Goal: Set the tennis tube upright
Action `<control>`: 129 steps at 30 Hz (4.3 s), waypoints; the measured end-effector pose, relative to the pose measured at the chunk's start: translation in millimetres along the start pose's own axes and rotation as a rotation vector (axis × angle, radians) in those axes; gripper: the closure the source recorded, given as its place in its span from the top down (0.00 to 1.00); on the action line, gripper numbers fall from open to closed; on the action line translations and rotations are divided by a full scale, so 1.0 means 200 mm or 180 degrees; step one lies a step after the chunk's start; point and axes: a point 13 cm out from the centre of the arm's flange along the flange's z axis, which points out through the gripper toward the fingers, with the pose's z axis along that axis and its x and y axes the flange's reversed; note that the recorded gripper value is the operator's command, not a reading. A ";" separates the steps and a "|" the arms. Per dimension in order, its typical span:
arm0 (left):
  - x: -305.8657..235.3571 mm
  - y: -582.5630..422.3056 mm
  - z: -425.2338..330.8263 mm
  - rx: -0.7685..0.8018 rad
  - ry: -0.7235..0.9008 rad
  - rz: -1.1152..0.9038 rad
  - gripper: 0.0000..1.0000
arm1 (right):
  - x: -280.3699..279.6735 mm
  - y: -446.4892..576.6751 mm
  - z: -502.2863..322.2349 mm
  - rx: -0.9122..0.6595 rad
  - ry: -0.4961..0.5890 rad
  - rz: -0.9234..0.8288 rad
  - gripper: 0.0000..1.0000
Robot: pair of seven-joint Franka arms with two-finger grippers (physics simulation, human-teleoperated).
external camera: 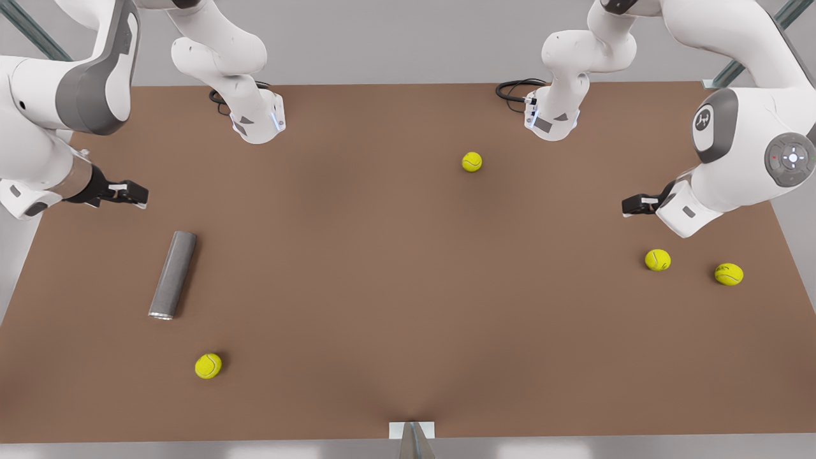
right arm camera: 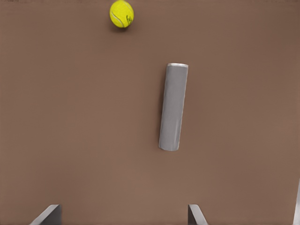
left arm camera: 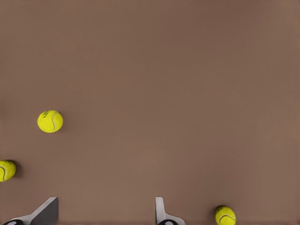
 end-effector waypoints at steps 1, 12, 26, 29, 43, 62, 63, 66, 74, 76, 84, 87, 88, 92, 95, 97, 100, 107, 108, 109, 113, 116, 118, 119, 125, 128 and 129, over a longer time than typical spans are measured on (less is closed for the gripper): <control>0.00 0.00 0.01 -0.0001 0.0006 -0.0001 1.00 | 0.00 0.00 0.01 0.0001 0.0004 0.0004 1.00; -0.05 0.05 0.13 0.0002 0.0069 -0.0051 1.00 | -0.01 -0.35 1.08 0.0075 0.0712 0.0204 1.00; -0.08 0.05 0.20 0.0001 0.0064 -0.0056 1.00 | -0.25 -0.41 1.91 -0.0245 0.0386 0.0399 1.00; -0.09 0.04 0.20 0.0001 0.0048 -0.0044 1.00 | -0.26 -0.41 1.99 -0.0288 0.0366 0.0403 1.00; -0.11 0.00 0.23 -0.0001 0.0053 -0.0006 1.00 | -0.29 -0.43 2.28 -0.0304 0.0360 0.0295 1.00; -0.12 0.00 0.26 -0.0001 0.0083 -0.0007 1.00 | -0.34 -0.44 2.33 -0.0274 0.0202 0.0181 0.75; -0.12 0.00 0.26 -0.0002 0.0086 -0.0004 1.00 | -0.34 -0.44 2.33 -0.0278 0.0199 0.0184 0.73; -0.12 -0.01 0.26 -0.0005 0.0089 0.0001 1.00 | -0.34 -0.45 2.32 -0.0287 0.0198 0.0179 0.73; -0.13 0.00 0.28 -0.0010 0.0111 -0.0008 1.00 | -0.50 -0.13 1.83 -0.0392 -0.0049 -0.0217 0.74; -0.13 0.00 0.28 -0.0012 0.0106 -0.0005 1.00 | -0.56 0.13 1.66 -0.0454 -0.0145 -0.0514 0.74; -0.14 0.01 0.30 -0.0010 0.0085 -0.0013 1.00 | -0.61 1.51 1.38 -0.0184 -0.0334 -0.2198 0.74; -0.15 0.00 0.31 -0.0011 0.0074 -0.0009 1.00 | -0.61 1.76 1.45 0.0302 -0.0439 -0.2822 0.74; -0.15 0.00 0.31 -0.0011 0.0070 -0.0008 1.00 | -0.61 1.81 1.48 0.0420 -0.0482 -0.2979 0.74; -0.16 0.01 0.31 -0.0010 0.0065 -0.0014 1.00 | -0.68 1.96 1.62 0.0648 -0.0633 -0.3467 0.74; -0.15 0.01 0.31 -0.0010 0.0062 -0.0013 1.00 | -0.65 2.11 1.70 0.0804 -0.0724 -0.3885 0.74; -0.16 0.01 0.31 -0.0010 0.0063 -0.0014 1.00 | -0.65 2.18 1.72 0.0906 -0.0785 -0.4112 0.74; -0.15 0.01 0.31 -0.0009 0.0068 -0.0017 1.00 | -0.62 2.26 1.79 0.0976 -0.0811 -0.4376 0.73; -0.15 0.02 0.32 -0.0007 0.0083 -0.0026 1.00 | -0.56 2.48 1.85 0.1025 -0.0911 -0.4800 0.73; -0.15 0.02 0.32 -0.0006 0.0085 -0.0030 1.00 | -0.56 2.52 1.85 0.1027 -0.0934 -0.4848 0.73; -0.15 0.03 0.32 -0.0005 0.0088 -0.0033 1.00 | -0.55 2.56 1.85 0.1031 -0.0955 -0.4896 0.73; -0.16 0.03 0.35 -0.0002 0.0114 -0.0039 1.00 | -0.55 2.74 1.85 0.1042 -0.1065 -0.5044 0.73; -0.16 0.03 0.36 0.0002 0.0132 -0.0039 1.00 | -0.56 2.79 1.87 0.1045 -0.1085 -0.5101 0.73; -0.16 0.03 0.37 0.0004 0.0145 -0.0038 1.00 | -0.56 2.78 1.90 0.1053 -0.1063 -0.5120 0.73; -0.17 0.03 0.37 0.0005 0.0147 -0.0037 1.00 | -0.56 2.78 1.91 0.1055 -0.1052 -0.5132 0.73; -0.17 0.03 0.39 0.0006 0.0168 -0.0037 1.00 | -0.56 2.79 1.96 0.1059 -0.1018 -0.5194 0.73; -0.17 0.03 0.39 0.0007 0.0165 -0.0038 1.00 | -0.58 2.78 1.98 0.1070 -0.1016 -0.5203 0.73; -0.17 0.03 0.39 0.0007 0.0164 -0.0038 1.00 | -0.59 2.79 1.98 0.1073 -0.1026 -0.5210 0.73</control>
